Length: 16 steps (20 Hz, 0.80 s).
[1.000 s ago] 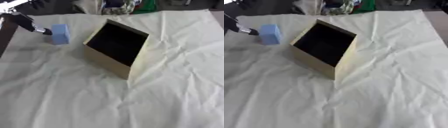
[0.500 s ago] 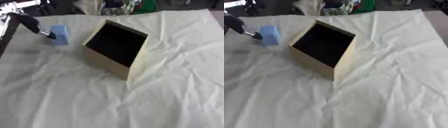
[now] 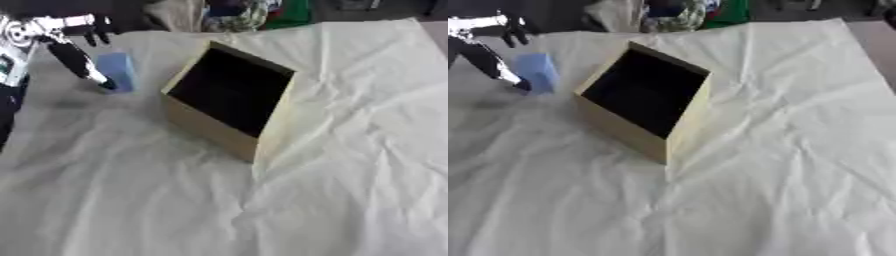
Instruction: Pick up objects on the table and place them in the box.
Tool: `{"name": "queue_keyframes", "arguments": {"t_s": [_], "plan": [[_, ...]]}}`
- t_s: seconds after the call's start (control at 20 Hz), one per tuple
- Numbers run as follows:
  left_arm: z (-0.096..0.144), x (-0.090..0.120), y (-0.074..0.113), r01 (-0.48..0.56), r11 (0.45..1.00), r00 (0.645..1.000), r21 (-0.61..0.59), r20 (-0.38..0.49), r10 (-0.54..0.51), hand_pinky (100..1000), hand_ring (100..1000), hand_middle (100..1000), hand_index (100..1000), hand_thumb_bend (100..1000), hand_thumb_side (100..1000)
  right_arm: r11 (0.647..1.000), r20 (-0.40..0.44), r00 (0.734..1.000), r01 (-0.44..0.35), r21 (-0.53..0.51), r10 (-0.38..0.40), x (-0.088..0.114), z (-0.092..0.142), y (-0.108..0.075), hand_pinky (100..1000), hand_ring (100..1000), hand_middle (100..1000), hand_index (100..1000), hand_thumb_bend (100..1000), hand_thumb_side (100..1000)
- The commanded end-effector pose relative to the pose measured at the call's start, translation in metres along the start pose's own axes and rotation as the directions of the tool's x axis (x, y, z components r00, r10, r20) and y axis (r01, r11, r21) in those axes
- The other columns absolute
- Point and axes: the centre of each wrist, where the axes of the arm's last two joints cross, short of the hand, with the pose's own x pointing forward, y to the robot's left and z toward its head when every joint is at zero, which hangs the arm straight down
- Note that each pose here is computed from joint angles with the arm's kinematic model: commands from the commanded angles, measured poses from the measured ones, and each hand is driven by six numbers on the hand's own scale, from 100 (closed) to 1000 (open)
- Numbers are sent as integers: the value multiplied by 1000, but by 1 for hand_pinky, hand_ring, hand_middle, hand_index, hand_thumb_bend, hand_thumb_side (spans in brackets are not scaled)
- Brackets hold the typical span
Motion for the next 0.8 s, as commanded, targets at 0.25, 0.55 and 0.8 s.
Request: {"name": "queue_keyframes", "arguments": {"t_s": [0.25,0.55,0.8], "plan": [[4,1,12,30,999,999,23,-42,-29,768,817,857,894,690,124,1000,39,999,-8,-8,8,10,-6,-5,701,631,626,795,100,414],[2,0,8,4,999,998,43,-69,-1,736,784,788,864,587,100,1000,38,999,-7,-11,8,11,-6,-6,702,630,624,795,100,419],[1,-2,4,12,998,990,69,-144,-2,721,761,740,830,538,100,1000,39,999,-6,-15,6,11,-6,-6,702,629,622,794,100,424]]}}
